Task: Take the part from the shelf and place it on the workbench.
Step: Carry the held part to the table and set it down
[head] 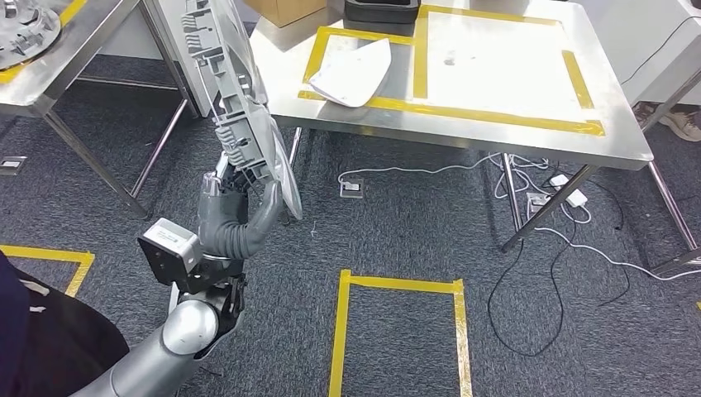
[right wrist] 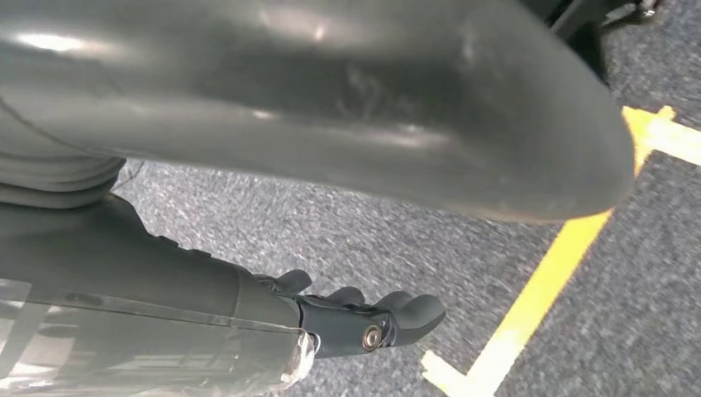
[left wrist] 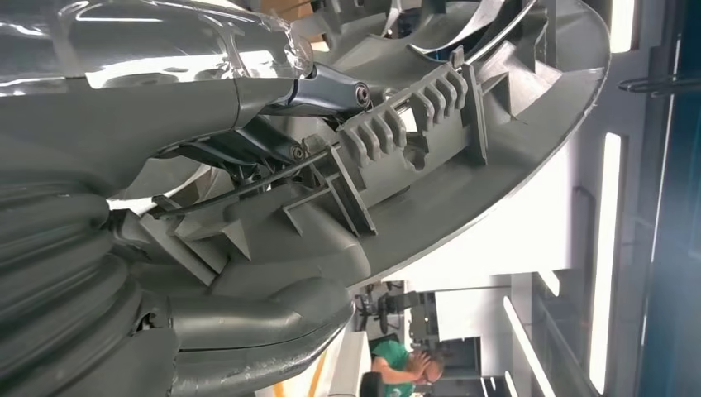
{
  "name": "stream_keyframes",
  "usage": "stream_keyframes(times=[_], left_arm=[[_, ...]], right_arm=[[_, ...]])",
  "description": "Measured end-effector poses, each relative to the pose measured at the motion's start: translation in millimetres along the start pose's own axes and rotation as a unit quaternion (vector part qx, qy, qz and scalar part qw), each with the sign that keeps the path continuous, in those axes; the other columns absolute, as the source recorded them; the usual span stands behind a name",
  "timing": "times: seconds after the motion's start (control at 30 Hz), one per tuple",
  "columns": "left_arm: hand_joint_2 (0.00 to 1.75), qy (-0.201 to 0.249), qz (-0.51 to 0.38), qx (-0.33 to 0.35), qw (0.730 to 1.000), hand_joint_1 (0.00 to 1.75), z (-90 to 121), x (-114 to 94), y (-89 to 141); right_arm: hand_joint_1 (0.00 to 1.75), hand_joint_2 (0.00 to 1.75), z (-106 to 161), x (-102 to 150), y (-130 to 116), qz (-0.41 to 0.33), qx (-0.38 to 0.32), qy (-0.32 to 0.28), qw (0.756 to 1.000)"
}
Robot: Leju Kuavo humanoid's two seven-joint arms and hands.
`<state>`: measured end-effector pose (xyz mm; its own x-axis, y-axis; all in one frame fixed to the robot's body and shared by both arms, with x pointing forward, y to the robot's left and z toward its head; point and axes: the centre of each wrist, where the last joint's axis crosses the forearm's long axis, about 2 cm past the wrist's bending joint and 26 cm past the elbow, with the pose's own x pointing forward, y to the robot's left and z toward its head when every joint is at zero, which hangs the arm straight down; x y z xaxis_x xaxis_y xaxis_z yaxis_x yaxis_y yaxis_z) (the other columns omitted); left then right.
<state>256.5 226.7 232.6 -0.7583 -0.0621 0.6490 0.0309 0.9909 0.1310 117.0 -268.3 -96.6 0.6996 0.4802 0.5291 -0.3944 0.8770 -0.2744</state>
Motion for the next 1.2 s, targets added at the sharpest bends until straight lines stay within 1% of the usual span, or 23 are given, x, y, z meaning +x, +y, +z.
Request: stream_keyframes(times=[0.3,0.67,0.87,1.0,1.1,1.2], left_arm=[[1.75,0.000,0.000,-0.001,1.000,1.75,0,0,0],[1.75,0.002,-0.004,-0.008,1.000,1.75,-1,-1,2],[1.75,0.004,-0.009,-0.011,1.000,1.75,-2,-1,3],[1.75,0.000,-0.008,-0.013,1.000,1.75,-7,0,4],[1.75,0.003,-0.004,-0.016,1.000,1.75,-8,0,3],[1.75,0.003,-0.005,-0.015,1.000,1.75,-7,0,3]], right_arm=[[0.00,0.00,2,-7,-1,0.001,0.000,0.007,1.000],[0.00,0.00,1,0,4,0.003,0.007,0.003,1.000],[0.00,0.00,-2,5,0,0.006,0.007,-0.001,1.000],[0.00,0.00,-2,5,1,0.007,0.013,0.000,1.000],[0.00,0.00,-1,4,3,-0.001,0.015,0.003,1.000],[0.00,0.00,0,1,4,-0.028,0.016,0.010,0.999]])
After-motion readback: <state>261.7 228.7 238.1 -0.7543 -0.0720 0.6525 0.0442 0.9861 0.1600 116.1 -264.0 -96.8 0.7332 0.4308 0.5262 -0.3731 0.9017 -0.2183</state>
